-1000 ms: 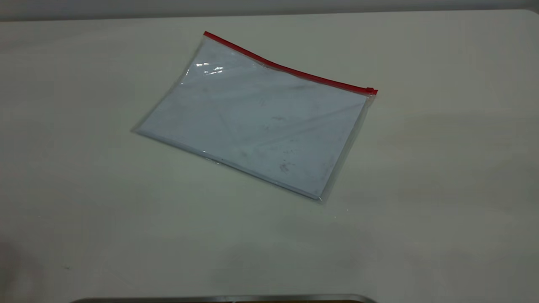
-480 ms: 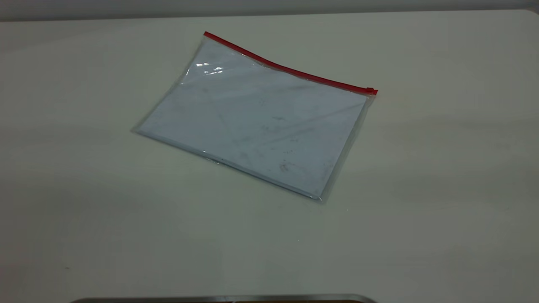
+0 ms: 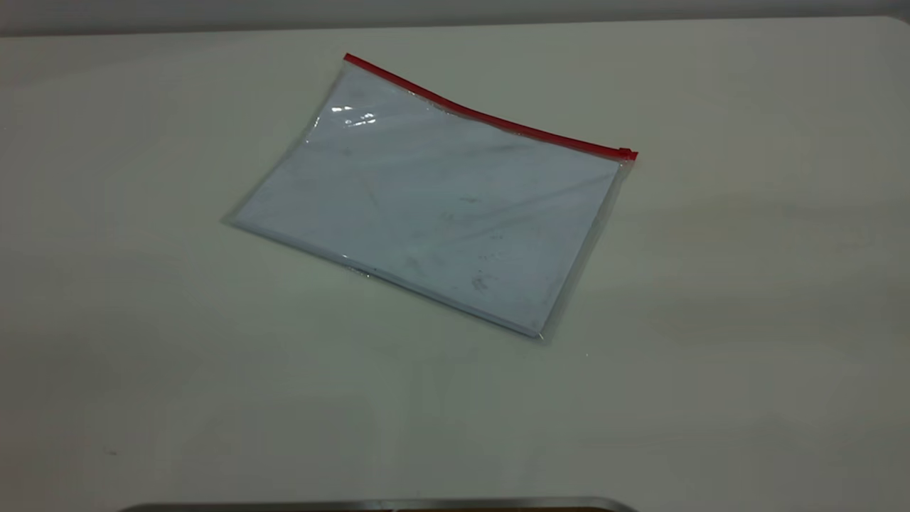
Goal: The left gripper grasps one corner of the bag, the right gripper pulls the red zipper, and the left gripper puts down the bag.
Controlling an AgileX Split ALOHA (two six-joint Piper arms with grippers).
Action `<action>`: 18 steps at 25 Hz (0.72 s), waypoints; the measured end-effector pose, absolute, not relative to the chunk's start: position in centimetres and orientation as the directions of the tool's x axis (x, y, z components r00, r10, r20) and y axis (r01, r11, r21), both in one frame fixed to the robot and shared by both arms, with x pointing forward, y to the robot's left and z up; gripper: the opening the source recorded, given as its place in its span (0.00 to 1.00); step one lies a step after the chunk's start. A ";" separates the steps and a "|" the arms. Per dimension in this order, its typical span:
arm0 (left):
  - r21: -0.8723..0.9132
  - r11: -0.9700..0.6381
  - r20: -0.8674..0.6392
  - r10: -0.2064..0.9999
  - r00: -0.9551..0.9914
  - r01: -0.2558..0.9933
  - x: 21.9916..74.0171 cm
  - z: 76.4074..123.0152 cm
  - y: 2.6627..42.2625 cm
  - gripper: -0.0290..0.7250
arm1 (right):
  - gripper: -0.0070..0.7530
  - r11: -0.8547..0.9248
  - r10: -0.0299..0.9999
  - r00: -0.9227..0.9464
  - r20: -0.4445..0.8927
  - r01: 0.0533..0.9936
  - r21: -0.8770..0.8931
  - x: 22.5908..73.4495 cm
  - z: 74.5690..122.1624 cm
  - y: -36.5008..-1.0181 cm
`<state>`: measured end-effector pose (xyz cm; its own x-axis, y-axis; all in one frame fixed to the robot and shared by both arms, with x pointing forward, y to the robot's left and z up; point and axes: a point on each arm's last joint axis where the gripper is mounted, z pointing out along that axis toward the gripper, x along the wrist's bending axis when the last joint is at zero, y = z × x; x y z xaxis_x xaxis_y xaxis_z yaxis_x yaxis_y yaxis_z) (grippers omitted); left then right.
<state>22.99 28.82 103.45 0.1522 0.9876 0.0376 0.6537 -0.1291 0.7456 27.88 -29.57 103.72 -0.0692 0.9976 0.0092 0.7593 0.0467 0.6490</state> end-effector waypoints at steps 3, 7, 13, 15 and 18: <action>0.758 -0.131 0.042 0.988 0.152 0.639 22.7 103.4 28.8 0.68 | 0.48 -0.007 1.000 -0.003 0.013 0.698 0.716 26.6 104.0 -29.9; 0.760 -0.133 0.043 0.987 0.154 0.636 22.6 103.4 28.8 0.68 | 0.48 -0.017 1.000 0.005 0.017 0.573 0.819 24.2 104.3 -29.9; 0.763 -0.201 0.044 0.964 0.261 0.614 22.4 103.4 28.9 0.68 | 0.48 -0.019 1.000 0.002 0.021 0.516 0.856 23.1 104.2 -29.9; 0.774 -0.205 0.048 0.962 0.268 0.598 22.1 103.4 29.0 0.68 | 0.48 -0.023 1.000 -0.002 0.027 0.516 0.856 23.1 104.2 -29.9; 0.778 -0.205 0.048 0.962 0.269 0.594 22.0 103.3 29.0 0.68 | 0.48 -0.023 1.000 -0.002 0.027 0.516 0.856 23.1 104.2 -29.9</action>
